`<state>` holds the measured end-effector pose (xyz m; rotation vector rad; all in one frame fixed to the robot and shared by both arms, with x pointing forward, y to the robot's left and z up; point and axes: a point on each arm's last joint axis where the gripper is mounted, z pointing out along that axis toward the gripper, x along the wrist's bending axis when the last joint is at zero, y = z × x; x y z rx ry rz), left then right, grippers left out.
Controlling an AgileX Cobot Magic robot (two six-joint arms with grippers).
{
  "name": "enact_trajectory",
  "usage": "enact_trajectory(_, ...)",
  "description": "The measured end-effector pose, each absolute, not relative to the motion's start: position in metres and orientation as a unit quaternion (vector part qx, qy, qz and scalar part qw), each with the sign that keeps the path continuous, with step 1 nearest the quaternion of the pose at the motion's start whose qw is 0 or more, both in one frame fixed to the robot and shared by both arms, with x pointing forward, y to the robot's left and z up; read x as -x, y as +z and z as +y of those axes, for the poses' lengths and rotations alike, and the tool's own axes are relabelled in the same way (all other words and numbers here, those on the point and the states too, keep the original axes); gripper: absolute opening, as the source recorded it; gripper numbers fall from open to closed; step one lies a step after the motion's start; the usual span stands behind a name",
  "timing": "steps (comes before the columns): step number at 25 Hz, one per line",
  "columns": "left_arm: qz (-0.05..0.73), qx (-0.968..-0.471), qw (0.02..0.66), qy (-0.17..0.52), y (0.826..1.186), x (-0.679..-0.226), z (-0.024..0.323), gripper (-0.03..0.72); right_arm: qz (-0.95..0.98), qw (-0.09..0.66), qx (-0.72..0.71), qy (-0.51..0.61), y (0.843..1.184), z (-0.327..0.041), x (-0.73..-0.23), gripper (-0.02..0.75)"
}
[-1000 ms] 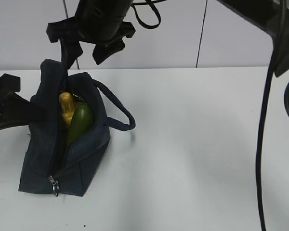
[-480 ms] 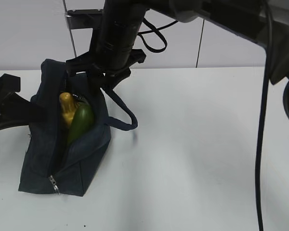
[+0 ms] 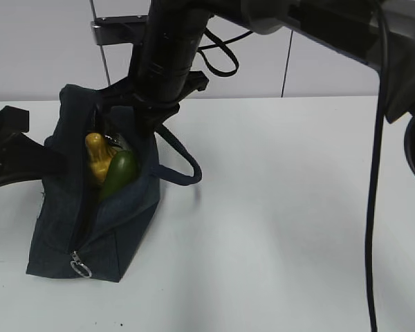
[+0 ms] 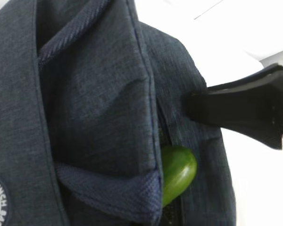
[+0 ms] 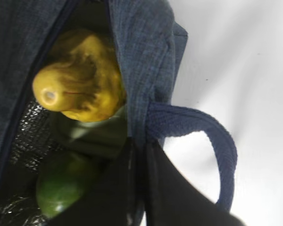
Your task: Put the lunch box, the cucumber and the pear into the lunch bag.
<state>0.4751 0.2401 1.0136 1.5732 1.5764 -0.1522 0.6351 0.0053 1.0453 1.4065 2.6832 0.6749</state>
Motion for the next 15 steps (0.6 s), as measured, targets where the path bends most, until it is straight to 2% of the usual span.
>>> enact_trajectory(9,0.604,-0.636,0.478,-0.057,1.035,-0.485,0.231,-0.015,0.868,0.104,-0.447,0.191,1.073,-0.02,-0.631,0.006)
enact_trajectory(15,0.542,-0.677,0.492,-0.071,1.052,-0.491,0.188,-0.015,0.863,0.151,-0.46,0.143,1.088,-0.062,-0.623,0.006)
